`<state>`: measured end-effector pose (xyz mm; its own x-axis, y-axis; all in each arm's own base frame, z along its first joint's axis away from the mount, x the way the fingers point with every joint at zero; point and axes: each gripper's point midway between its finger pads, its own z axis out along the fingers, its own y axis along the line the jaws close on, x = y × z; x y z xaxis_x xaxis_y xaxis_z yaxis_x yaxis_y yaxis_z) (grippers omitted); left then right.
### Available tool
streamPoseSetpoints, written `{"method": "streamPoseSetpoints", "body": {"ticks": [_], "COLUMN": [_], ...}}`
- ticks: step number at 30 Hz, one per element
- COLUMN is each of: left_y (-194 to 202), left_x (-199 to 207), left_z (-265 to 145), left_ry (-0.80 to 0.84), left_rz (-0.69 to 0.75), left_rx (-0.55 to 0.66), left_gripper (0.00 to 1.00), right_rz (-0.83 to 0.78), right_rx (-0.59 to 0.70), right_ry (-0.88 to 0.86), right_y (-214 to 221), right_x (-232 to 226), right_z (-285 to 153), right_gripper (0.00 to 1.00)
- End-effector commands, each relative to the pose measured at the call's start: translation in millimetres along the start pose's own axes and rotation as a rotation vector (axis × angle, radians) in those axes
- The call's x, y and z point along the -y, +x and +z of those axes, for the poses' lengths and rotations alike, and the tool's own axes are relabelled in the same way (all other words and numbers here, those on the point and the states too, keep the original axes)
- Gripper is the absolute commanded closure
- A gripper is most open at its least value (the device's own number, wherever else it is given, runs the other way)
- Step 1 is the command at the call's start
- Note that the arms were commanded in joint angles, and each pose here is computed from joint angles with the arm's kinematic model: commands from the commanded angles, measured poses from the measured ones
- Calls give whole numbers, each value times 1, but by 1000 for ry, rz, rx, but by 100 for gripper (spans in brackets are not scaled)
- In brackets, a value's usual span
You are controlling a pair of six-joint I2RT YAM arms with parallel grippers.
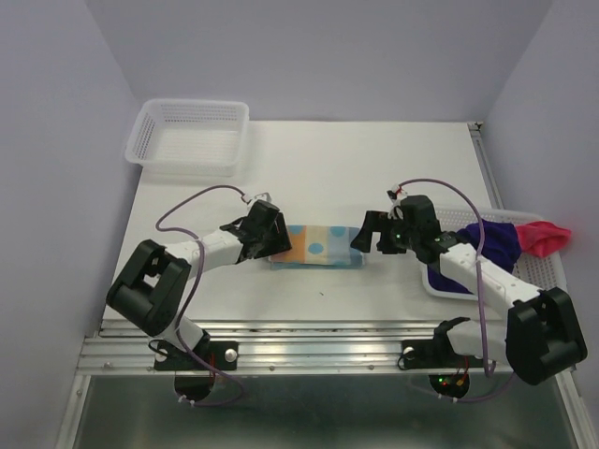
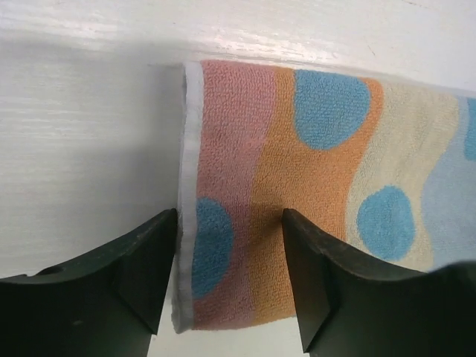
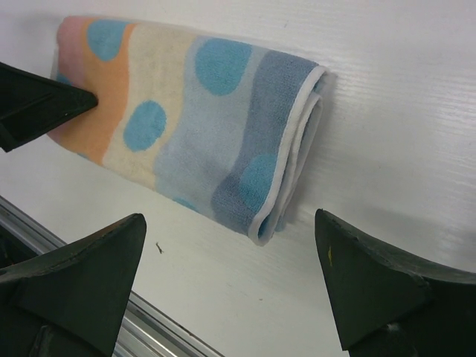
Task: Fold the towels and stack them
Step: Neatly place the folded towel into the bin
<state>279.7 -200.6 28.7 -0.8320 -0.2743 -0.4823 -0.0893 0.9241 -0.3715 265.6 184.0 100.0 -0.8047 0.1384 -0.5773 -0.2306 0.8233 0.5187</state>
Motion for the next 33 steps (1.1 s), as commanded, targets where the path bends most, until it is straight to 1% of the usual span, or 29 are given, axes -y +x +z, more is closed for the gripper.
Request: {"method": "streamPoseSetpoints", "body": {"ticks": [1, 3, 4, 6, 7, 8, 10, 11, 12, 13, 15, 16, 18, 19, 20, 21, 22, 23, 24, 25, 26, 27, 29, 30, 31, 33], "left_y": [11, 21, 21, 23, 20, 18, 0, -12, -16, -37, -59, -81, -102, -120, -130, -148, -158, -169, -178, -199, -210, -233, -255, -270, -280, -321], "left_x": [-8, -8, -10, -18, -17, -18, -16, -18, -13, -4, 3, 12, 21, 33, 35, 43, 46, 39, 39, 44, 44, 39, 32, 14, 12, 10], "left_z": [7, 9, 8, 10, 10, 12, 11, 11, 11, 9, 7, 2, 0, -5, -6, -8, -8, -5, -4, -11, -12, -15, -19, -19, -22, -40], "left_ry": [-117, -148, -179, -219, -229, -248, -284, -312, -304, -316, -339, -350, -365, -359, -362, -373, -379, -414, -430, -444, -452, -476, -505, -549, -548, -565], "left_rz": [61, 95, 97, 98, 102, 107, 132, 172, 189, 210, 249, 302, 367, 423, 458, 500, 488, 531, 546, 576, 588, 568, 576, 577, 577, 578], "left_rx": [-25, -47, -42, -42, -37, -35, 17, 53, 59, 118, 174, 227, 278, 313, 326, 359, 378, 370, 377, 407, 416, 439, 449, 438, 443, 505], "left_gripper": [33, 38, 46, 59, 82, 100, 100, 100, 100, 100, 100, 100, 100, 100, 100, 100, 100, 100, 100, 100, 100, 100, 100, 100, 100, 100], "right_rz": [-37, -31, -27, -25, -21, -23, -28, -32, -38, -48, -63, -73, -85, -88, -92, -98, -99, -100, -102, -102, -105, -106, -105, -106, -106, -106], "right_rx": [54, 39, 40, 36, 38, 39, 50, 54, 64, 79, 94, 99, 122, 130, 138, 146, 148, 150, 152, 154, 156, 158, 160, 160, 157, 151], "right_ry": [12, 35, 43, 47, 50, 52, 55, 55, 59, 60, 58, 59, 52, 53, 48, 41, 40, 37, 37, 41, 42, 47, 55, 57, 62, 70], "right_y": [-21, -19, -19, -18, -19, -19, -21, -21, -23, -26, -28, -28, -32, -33, -35, -36, -36, -36, -36, -36, -36, -36, -36, -36, -35, -34], "right_x": [-5, 0, 1, 2, 3, 3, 2, 2, 2, 2, 0, 1, -2, -3, -4, -6, -6, -6, -7, -6, -5, -4, -3, -2, -1, 2], "right_z": [0, 3, 4, 5, 5, 4, 1, 0, -2, -5, -10, -11, -17, -18, -20, -22, -22, -23, -23, -23, -24, -23, -23, -23, -22, -19], "right_gripper": [0, 0, 0, 0, 0, 0, 0, 0, 0, 0, 0, 0, 0, 0, 0, 0, 0, 0, 0, 0, 0, 0, 0, 0, 0, 0]}}
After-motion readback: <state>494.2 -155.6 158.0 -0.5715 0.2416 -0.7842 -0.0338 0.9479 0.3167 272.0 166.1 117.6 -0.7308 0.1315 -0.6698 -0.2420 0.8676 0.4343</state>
